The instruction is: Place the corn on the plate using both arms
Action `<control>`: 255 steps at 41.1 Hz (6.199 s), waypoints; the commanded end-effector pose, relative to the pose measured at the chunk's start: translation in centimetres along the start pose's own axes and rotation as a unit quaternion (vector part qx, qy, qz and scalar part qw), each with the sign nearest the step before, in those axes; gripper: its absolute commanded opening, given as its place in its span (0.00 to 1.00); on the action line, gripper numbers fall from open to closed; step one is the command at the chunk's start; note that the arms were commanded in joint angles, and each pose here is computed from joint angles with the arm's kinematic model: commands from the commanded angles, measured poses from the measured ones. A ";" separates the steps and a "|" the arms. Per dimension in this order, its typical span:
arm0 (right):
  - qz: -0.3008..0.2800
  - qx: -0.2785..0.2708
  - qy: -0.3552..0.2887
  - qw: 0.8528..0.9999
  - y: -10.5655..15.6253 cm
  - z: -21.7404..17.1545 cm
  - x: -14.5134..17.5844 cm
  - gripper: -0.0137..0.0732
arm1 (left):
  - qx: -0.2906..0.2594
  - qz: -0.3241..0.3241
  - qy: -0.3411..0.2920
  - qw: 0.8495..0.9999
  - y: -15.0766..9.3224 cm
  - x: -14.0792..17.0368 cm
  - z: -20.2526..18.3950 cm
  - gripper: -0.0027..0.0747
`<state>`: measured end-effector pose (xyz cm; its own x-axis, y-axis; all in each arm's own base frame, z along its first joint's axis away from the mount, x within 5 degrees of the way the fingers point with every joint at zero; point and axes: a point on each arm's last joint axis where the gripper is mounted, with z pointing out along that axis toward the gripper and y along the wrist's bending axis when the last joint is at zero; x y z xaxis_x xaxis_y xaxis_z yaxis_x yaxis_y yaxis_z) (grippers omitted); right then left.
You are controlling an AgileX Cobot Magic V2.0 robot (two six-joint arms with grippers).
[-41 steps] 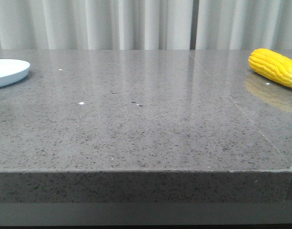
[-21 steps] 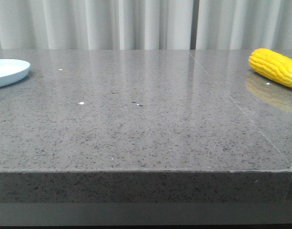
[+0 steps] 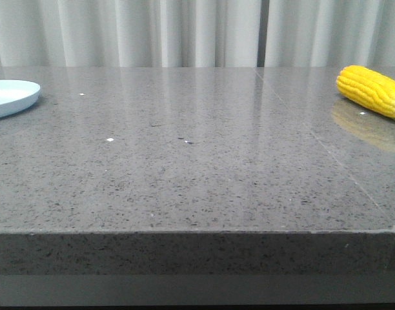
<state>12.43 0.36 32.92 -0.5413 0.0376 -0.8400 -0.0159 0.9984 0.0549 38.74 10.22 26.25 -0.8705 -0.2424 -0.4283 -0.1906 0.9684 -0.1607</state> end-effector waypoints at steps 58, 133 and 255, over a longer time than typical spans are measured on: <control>-0.004 0.004 -0.044 0.999 -0.1 -0.3 -1.3 0.85 | 0.154 0.215 -0.062 0.962 -17.2 -1.1 -7.8 0.01; -0.004 0.004 -0.044 0.999 -0.1 -0.3 -1.3 0.85 | 0.145 0.395 -0.202 0.885 -23.5 18.0 -23.6 0.62; -0.012 0.013 0.164 0.986 -1.0 22.9 -14.7 0.85 | 0.216 0.346 -0.290 0.866 -11.4 26.3 -22.3 0.60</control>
<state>39.03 0.01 30.71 -0.8378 0.0068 -0.5459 -0.0093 0.9996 0.0267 7.80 -5.61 35.28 -0.3843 0.3274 -0.8632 0.5708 0.8192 0.0566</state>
